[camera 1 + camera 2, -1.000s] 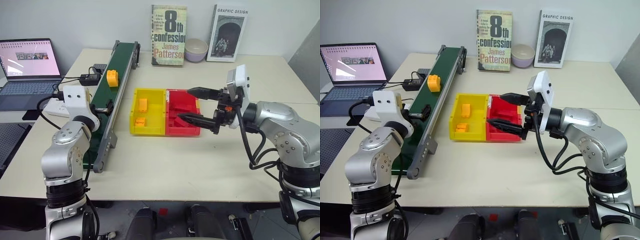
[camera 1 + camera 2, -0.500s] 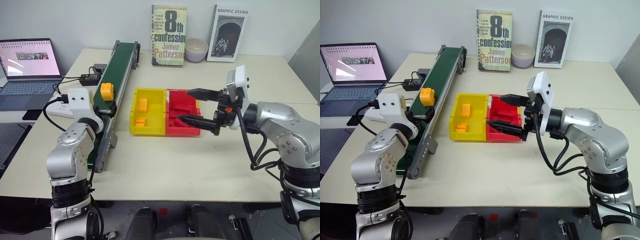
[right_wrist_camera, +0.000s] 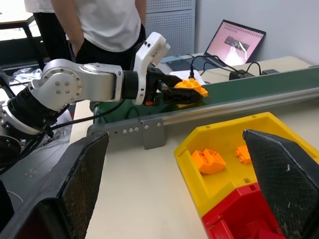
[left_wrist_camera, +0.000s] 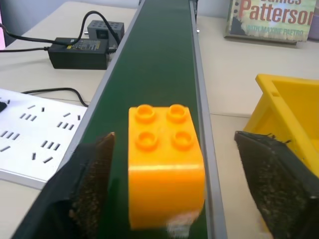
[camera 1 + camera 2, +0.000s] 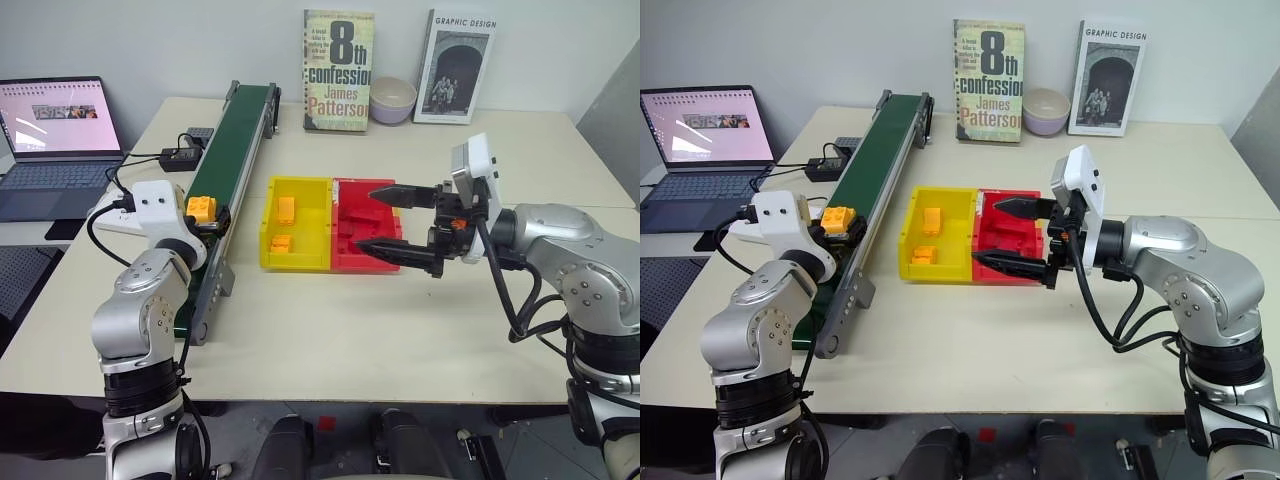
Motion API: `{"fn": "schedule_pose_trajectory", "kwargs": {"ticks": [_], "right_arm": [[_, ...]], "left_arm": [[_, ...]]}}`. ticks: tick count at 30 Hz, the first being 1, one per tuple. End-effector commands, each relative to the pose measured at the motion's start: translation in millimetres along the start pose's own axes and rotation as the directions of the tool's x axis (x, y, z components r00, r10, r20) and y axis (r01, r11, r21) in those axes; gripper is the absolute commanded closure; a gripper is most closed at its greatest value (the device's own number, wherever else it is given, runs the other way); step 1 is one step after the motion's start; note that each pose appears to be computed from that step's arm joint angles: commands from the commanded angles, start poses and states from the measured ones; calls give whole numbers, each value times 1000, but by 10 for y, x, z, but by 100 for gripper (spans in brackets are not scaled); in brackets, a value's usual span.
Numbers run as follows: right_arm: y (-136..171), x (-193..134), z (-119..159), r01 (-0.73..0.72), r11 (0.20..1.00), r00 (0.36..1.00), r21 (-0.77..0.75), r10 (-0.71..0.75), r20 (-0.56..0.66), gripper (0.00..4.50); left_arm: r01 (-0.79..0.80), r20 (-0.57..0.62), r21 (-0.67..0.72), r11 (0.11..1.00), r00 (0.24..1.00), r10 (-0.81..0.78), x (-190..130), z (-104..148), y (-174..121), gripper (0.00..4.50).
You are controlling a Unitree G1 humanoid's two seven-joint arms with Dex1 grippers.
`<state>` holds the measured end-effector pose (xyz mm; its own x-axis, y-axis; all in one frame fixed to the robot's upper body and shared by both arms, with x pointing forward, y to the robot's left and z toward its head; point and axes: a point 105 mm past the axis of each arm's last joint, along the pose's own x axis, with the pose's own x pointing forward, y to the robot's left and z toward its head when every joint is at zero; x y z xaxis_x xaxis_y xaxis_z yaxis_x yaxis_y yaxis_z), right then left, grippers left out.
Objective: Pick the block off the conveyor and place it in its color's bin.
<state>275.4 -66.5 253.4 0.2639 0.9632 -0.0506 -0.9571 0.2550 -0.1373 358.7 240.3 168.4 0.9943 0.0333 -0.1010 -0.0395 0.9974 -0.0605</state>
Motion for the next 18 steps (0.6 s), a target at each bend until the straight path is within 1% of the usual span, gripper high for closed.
{"fn": "schedule_pose_trajectory", "kwargs": {"ticks": [1,9,13,16,18], "right_arm": [[49,-19,146,-14,998,1000,-62,16,22,0],[28,-24,150,-1,998,1000,-65,3,28,0],[27,-24,157,0,998,1000,-66,2,30,0],[7,-42,143,25,995,1000,-95,-24,12,0],[-34,-70,113,68,988,997,-142,-71,-16,0]], "left_arm": [[-21,15,9,1000,1000,21,-67,55,59,150],[-97,6,-26,995,995,97,-204,7,118,291],[-113,15,-28,993,993,113,-220,33,143,295],[-94,47,-15,995,994,95,-177,176,140,295],[-35,55,5,999,998,35,-142,259,77,295]]}}
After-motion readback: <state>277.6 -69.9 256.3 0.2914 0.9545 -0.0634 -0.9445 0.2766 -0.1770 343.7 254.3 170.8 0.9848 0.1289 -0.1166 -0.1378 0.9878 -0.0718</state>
